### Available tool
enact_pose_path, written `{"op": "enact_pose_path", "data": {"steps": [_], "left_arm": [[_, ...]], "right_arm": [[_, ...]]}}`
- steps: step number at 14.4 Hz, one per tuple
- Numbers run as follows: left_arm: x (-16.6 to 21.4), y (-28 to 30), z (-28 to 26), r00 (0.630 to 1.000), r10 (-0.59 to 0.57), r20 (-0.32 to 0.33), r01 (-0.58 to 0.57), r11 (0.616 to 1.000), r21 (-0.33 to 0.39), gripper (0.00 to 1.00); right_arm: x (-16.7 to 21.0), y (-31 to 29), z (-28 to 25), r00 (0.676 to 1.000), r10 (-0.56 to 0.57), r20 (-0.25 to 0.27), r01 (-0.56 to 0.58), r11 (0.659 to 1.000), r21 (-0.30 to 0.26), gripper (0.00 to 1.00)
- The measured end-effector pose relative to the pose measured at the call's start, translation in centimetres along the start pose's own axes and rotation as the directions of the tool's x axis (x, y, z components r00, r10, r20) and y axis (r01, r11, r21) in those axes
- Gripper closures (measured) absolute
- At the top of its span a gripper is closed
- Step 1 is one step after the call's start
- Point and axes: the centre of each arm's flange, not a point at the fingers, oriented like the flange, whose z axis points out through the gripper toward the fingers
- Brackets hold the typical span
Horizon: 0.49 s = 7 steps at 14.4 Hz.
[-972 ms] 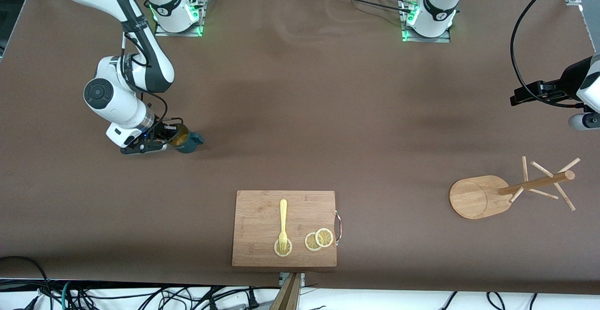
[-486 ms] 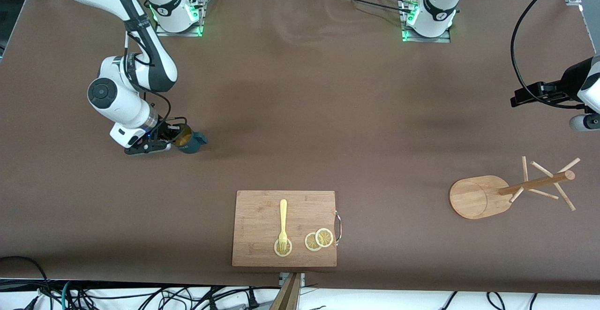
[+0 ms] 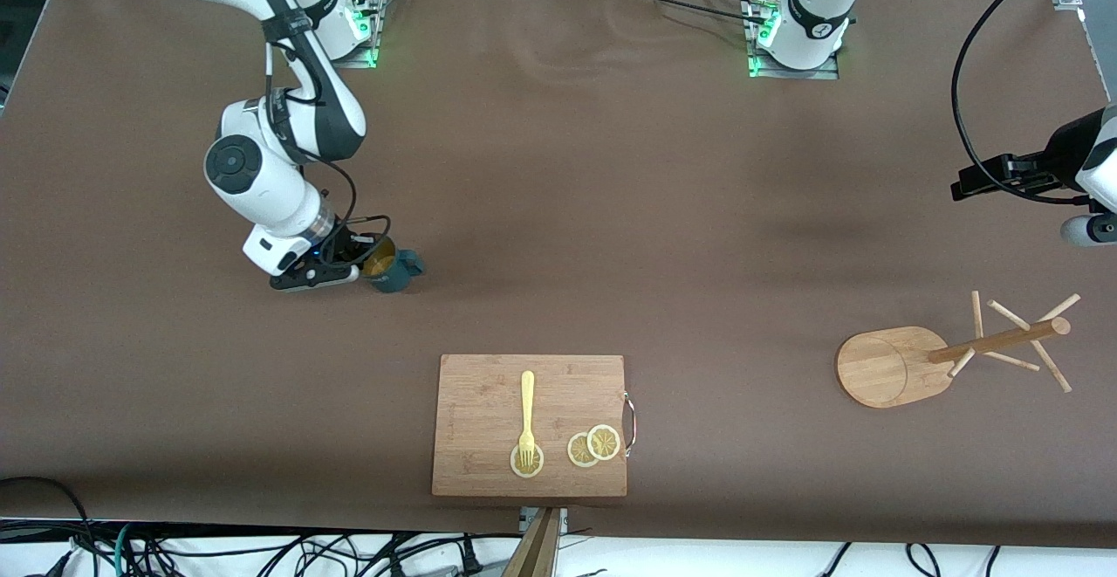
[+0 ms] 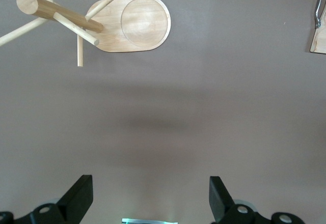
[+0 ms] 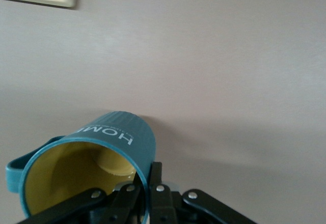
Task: Pass cup and hang on rack
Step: 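Lift the teal mug with the right gripper toward the table middle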
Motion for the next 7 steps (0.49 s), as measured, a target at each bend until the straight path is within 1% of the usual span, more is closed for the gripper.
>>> {"op": "enact_pose_path", "data": {"steps": [2,7], "left_arm": [[0.0,0.0,0.0,1.000,0.000,0.000,0.000,1.000,0.000,0.00],[0.0,-0.1,0.0,1.000,-0.002,0.000,0.002,1.000,0.000,0.00]], "right_arm": [[0.7,-3.2,-1.9,0.999,0.022,0.029,-0.022,1.000,0.001,0.96],[2.2,-9.9,-7.1,0.993,0.085,0.082,-0.085,0.996,-0.011,0.96]]}}
